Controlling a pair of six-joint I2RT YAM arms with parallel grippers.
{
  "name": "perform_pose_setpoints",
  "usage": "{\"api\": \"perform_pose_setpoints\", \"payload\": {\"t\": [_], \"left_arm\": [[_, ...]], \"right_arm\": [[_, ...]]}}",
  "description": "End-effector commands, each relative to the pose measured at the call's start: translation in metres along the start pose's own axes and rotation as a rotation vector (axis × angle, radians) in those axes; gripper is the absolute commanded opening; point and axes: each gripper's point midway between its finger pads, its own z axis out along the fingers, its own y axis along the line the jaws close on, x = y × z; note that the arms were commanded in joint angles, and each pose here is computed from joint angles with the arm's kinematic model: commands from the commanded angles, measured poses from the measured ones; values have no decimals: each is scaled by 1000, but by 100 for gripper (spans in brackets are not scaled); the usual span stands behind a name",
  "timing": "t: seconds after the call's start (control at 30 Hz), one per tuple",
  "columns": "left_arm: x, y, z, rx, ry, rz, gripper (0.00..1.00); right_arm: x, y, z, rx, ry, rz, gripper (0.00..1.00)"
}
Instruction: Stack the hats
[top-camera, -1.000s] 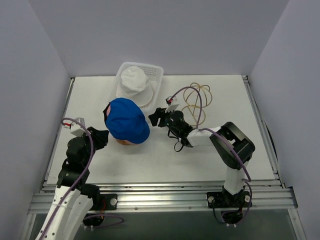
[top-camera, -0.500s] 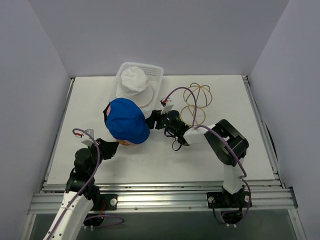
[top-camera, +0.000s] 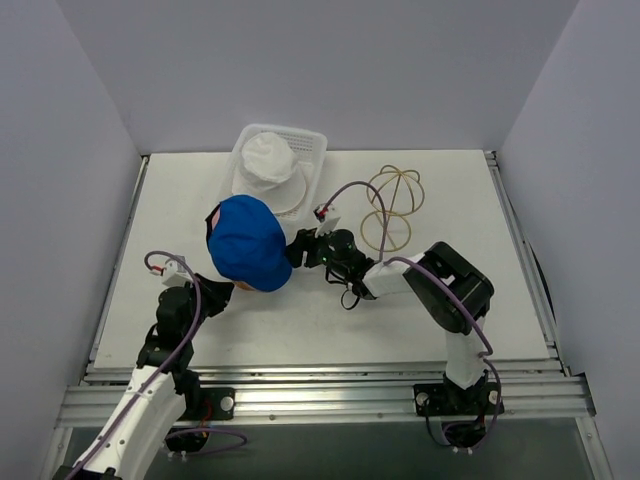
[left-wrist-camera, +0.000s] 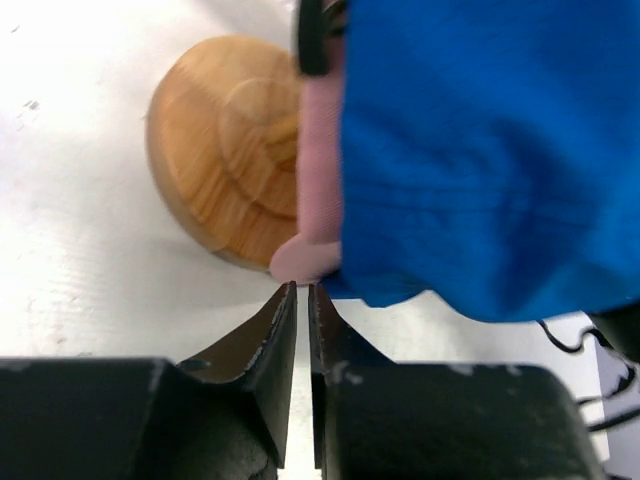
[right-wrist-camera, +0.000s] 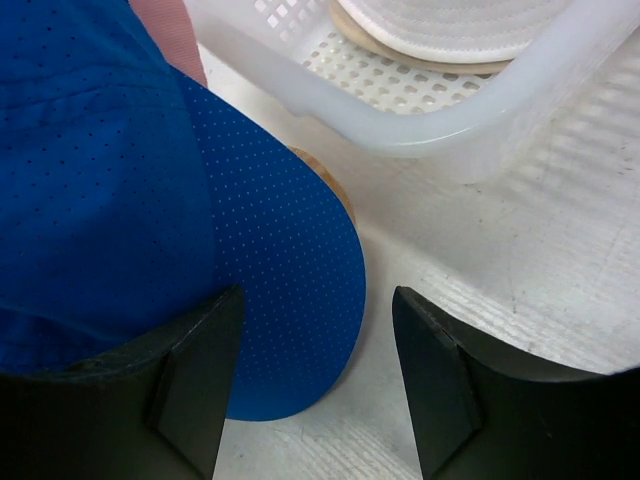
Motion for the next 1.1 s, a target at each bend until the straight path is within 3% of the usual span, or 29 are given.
{"api": "perform_pose_setpoints", "payload": {"t": [0.0, 0.3, 0.43, 0.6, 0.77, 0.87, 0.9, 1.07], "left_arm": [[-13, 9, 5, -99, -47, -66, 12], [-10, 33, 6, -189, -96, -163, 2], [-13, 18, 9, -113, -93, -153, 2], [-3, -20, 2, 143, -61, -127, 13], [0, -14, -4, 152, -91, -127, 18], [1, -4, -5, 97, -96, -155, 21], [-1, 15, -4, -14, -112, -186, 22], [-10, 51, -6, -250, -173, -270, 4]], "right_arm": [[-4, 21, -1, -54, -33, -1, 57], [5, 28, -8, -56, -31, 8, 57], [2, 30, -12, -57, -39, 7, 57], [-1, 27, -14, -41, -37, 0, 57], [-6, 21, -18, -25, -44, 0, 57], [-19, 10, -14, 7, -49, 7, 57], [-24, 7, -12, 19, -52, 10, 57], [-49, -13, 8, 65, -59, 10, 56]]}}
